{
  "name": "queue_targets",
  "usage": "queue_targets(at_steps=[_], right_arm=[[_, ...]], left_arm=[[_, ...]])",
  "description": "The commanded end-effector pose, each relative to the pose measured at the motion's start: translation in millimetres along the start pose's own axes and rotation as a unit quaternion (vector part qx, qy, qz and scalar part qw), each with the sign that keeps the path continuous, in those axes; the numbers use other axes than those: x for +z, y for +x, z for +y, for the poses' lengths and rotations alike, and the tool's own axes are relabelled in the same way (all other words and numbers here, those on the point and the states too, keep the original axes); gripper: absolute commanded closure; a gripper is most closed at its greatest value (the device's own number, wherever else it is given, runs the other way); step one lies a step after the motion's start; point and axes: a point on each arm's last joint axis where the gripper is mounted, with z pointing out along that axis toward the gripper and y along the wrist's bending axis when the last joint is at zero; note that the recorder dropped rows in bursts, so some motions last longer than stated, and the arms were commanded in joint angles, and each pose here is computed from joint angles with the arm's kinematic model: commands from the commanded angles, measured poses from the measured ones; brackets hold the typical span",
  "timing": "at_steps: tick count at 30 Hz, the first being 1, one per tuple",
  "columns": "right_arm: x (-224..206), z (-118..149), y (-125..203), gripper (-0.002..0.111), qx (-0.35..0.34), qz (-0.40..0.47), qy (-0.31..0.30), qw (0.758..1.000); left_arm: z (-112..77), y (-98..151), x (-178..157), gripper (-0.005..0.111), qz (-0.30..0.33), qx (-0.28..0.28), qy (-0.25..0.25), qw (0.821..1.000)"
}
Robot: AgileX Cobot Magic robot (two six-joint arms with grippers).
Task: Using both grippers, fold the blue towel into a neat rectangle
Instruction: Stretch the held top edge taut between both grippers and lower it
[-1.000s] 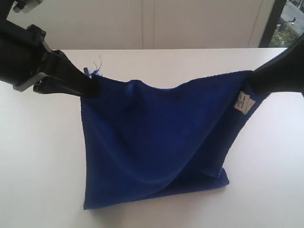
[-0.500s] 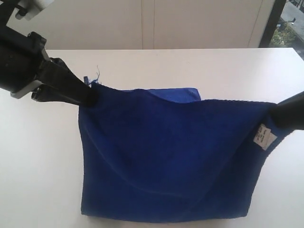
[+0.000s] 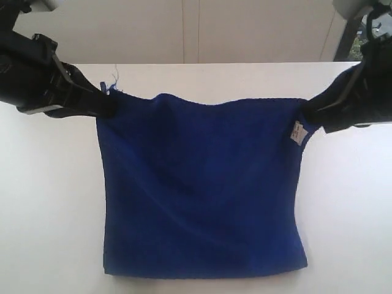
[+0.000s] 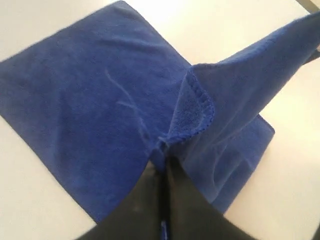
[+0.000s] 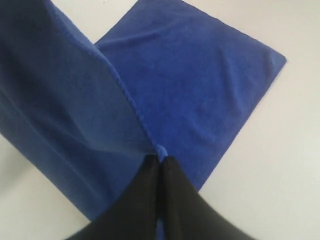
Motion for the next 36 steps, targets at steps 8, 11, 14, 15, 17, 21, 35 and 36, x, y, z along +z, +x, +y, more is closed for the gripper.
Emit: queue_targets(at_steps=[8,11,14,15,17,21,35,36], right_arm=[[53.2,-39.4,-16.7,0.108,-0.046,-0.034,0.071,0.996],[62.5,-46.0,-21.8,0.108,-0.043,-0.033,0.075,0.996],[73.4,-56.0,-32.8,0.108,-0.042,-0.042,0.087,0.994],[77.7,-59.5,-36.3,0.108,-0.041,-0.043,0.09,0.994],[84.0,-63.6,-39.1,0.108,-0.039,-0.042,0.091,0.994],[96.7,-71.7,-44.8,0.108,-0.037,-0.039,0.093,0.994],[129.1,-95.3,-63.6,0.108,-0.03,-0.052,0.115,0.992],[130.4,-96.4,-64.0,0.108,-0.03,-0.054,0.117,0.991]], left_arm=[[38.0,-5.9,47.4,0.107,-0.024,-0.042,-0.065,0.997],[45.1,-7.0,54.6,0.107,-0.033,-0.044,-0.082,0.995],[55.3,-9.0,63.4,0.107,-0.05,-0.048,-0.108,0.992],[58.7,-8.4,67.7,0.107,-0.05,-0.05,-0.114,0.991],[63.6,-7.1,74.2,0.107,-0.048,-0.054,-0.121,0.99],[71.4,-7.9,81.9,0.107,-0.057,-0.058,-0.139,0.987],[111.5,-39.7,101.9,0.107,-0.07,-0.062,-0.163,0.982],[113.9,-39.0,104.6,0.107,-0.067,-0.065,-0.163,0.982]])
